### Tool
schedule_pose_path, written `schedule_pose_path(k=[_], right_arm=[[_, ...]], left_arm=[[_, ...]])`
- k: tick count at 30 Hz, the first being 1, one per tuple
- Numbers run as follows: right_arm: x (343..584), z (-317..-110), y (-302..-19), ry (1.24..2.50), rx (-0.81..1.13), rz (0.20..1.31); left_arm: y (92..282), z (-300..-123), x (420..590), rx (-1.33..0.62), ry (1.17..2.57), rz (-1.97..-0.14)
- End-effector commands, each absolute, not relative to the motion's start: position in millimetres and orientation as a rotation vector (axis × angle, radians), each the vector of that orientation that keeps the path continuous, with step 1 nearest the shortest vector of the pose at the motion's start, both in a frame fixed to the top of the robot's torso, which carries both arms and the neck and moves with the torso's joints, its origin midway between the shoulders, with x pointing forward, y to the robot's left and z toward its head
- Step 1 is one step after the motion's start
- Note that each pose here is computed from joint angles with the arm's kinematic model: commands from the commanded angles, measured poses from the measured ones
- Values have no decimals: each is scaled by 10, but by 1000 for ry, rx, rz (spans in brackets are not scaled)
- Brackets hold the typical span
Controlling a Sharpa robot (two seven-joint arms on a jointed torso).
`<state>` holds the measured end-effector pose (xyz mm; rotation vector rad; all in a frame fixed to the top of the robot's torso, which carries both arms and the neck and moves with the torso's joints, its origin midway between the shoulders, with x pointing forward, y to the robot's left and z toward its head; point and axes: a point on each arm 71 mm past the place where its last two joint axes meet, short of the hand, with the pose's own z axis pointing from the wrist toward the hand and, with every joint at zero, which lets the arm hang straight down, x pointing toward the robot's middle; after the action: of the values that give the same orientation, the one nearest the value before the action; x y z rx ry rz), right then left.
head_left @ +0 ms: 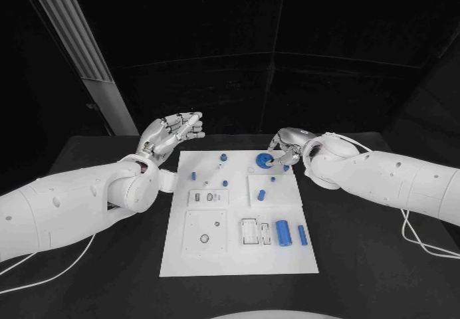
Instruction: Assemble the parts on the task board
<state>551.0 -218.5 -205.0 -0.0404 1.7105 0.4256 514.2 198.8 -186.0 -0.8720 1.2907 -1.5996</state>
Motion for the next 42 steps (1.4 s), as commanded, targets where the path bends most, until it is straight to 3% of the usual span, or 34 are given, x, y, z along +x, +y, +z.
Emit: schedule_pose_path(k=[1, 42], right_arm=[[5516, -2054, -2161, 1730, -48, 416], [5573, -2123, -2054, 1800, -27, 313]], left_arm=[[1995, -1713, 5096, -745, 1106, -1710], [2003, -1714, 5096, -746, 1108, -1708]])
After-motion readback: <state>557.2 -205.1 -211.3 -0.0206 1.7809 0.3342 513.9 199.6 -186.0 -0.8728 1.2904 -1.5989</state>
